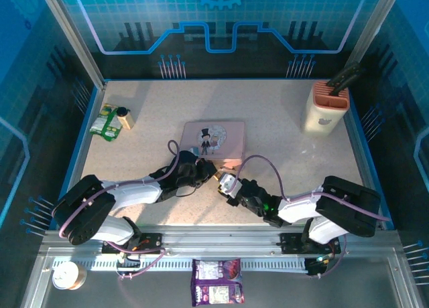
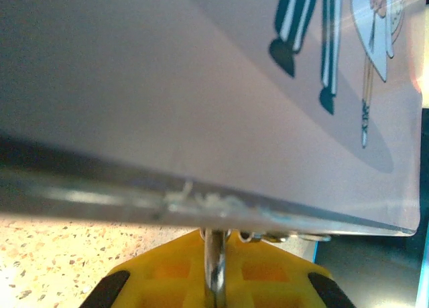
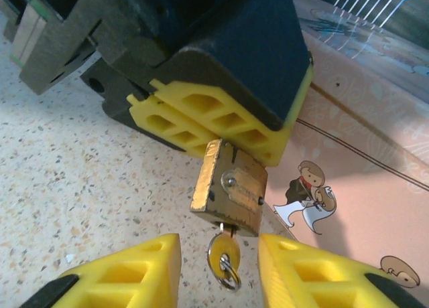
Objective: Unlock the padlock with the key
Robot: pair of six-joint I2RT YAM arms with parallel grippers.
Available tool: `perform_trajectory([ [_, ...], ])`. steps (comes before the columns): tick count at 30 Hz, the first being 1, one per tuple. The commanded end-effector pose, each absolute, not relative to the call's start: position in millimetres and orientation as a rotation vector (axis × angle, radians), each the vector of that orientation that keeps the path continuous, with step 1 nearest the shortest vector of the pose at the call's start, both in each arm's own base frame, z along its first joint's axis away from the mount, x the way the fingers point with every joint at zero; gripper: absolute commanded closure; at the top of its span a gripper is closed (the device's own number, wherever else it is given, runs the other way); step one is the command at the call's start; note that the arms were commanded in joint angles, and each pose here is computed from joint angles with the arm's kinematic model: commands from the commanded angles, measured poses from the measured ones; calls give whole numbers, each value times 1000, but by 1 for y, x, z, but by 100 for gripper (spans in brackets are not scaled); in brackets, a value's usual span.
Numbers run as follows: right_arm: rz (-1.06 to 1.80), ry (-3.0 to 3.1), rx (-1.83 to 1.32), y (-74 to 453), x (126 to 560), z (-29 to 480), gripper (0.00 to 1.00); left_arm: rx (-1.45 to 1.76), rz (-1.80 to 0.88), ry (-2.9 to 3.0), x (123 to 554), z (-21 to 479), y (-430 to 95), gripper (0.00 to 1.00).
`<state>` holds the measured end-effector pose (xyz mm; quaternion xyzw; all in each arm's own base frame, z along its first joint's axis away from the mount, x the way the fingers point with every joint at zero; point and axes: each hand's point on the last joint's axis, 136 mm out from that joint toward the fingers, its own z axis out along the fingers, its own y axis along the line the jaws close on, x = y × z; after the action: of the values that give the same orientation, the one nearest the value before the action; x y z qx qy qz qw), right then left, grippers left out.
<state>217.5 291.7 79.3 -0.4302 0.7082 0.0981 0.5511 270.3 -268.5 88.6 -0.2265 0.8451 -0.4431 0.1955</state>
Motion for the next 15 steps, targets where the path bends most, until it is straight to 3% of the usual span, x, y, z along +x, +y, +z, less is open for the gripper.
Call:
perform_trajectory([
  [1,216,1611,-939,293,224,98,66,-592,-1386,2221,281,131,-277,100],
  [15,201,1639,-913,287,224,88,73,-596,-1387,2215,283,133,-278,100],
])
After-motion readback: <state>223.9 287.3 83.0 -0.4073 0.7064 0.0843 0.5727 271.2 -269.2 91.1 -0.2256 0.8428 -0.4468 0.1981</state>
